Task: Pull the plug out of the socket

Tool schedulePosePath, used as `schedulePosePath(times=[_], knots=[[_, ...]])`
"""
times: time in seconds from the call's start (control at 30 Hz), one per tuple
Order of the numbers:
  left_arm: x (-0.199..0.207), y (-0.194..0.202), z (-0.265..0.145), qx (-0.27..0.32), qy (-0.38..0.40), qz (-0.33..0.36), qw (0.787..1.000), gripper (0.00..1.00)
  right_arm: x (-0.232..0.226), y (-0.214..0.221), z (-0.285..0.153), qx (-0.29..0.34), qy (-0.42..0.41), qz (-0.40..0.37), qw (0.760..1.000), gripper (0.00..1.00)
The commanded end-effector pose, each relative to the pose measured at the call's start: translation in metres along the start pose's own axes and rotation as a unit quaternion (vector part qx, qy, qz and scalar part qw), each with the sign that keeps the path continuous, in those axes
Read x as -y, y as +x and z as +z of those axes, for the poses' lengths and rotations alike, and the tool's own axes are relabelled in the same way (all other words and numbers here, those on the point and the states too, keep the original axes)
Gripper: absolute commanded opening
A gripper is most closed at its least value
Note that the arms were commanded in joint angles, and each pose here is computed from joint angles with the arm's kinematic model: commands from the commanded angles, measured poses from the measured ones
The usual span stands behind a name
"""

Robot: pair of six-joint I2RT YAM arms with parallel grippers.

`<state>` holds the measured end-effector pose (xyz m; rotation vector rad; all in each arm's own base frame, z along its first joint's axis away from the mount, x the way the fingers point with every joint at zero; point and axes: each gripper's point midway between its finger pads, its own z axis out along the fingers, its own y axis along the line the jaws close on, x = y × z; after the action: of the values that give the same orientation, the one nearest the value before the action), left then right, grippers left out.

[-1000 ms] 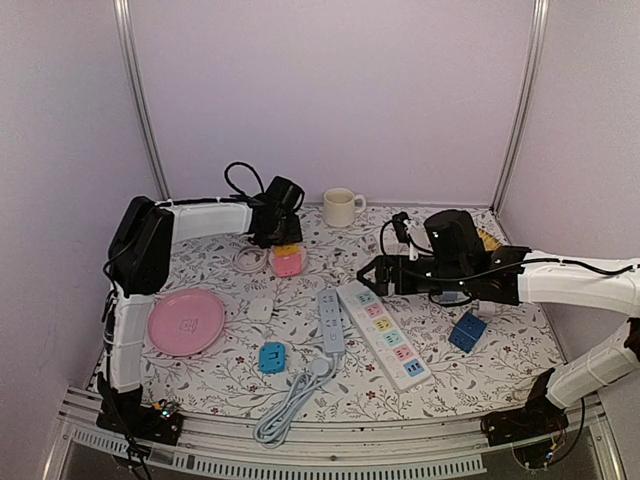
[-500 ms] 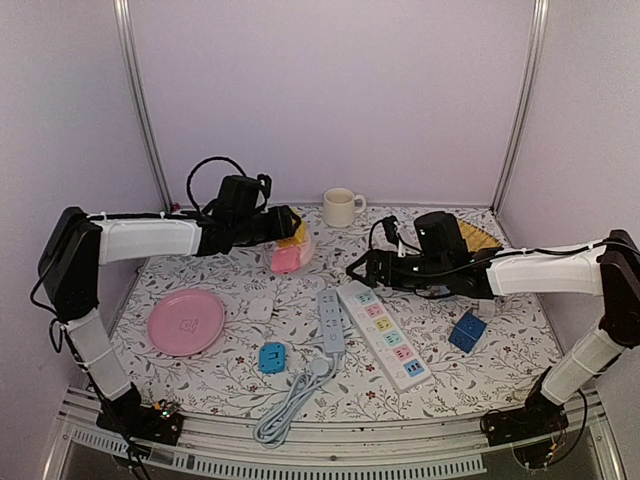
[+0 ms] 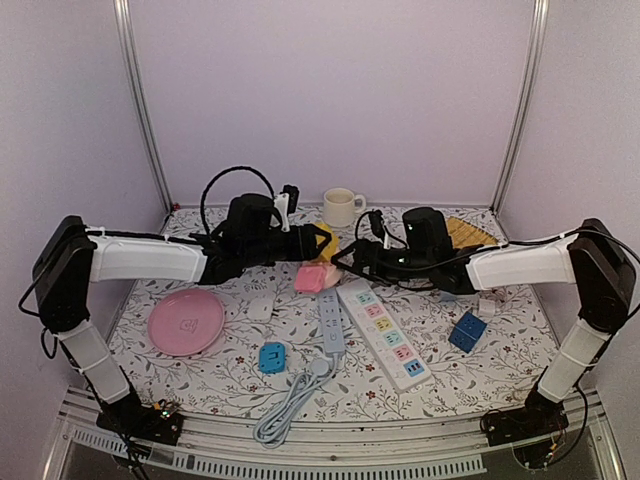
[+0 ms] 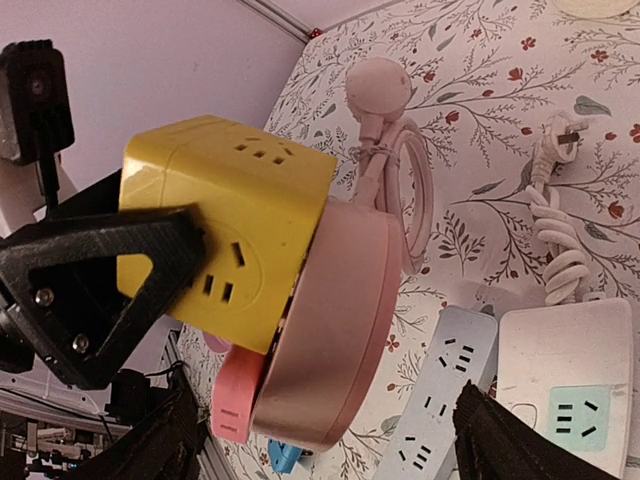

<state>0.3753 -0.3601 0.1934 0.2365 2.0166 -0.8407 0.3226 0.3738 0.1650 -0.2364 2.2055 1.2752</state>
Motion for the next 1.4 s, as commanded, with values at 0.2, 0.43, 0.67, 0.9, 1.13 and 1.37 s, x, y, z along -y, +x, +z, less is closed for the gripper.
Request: schedulePosePath(times=[0.2,0.43,0.67,0.9,1.13,1.37], knots=[[0.060,-0.053,-0.023,0.112,0.059,0.017,0.992,0.32,0.003,-0.008,0.005,0.024,0.001,0.033,0.999,0.69],[0.072,-0.045,-0.021,0.124,0.055,0.027,0.990,0.32,0.008,-0.003,0.005,0.025,-0.001,0.050,0.998,0.53],[0.079,-0.041,-0.025,0.135,0.062,0.024,0.989,0.32,0.008,-0.004,0.005,0.028,-0.001,0.055,0.998,0.36],[0.087,-0.042,-0.028,0.144,0.073,0.032,0.986,0.32,0.030,-0.001,0.005,0.036,0.049,0.068,0.996,0.05],[0.094,-0.045,-0.036,0.162,0.087,0.045,0.982,0.33,0.051,0.004,0.005,0.039,0.091,0.083,0.992,0.03],[0.105,-0.039,-0.042,0.168,0.084,0.072,0.979,0.33,0.063,0.004,0.004,0.051,0.114,0.103,0.987,0.02]])
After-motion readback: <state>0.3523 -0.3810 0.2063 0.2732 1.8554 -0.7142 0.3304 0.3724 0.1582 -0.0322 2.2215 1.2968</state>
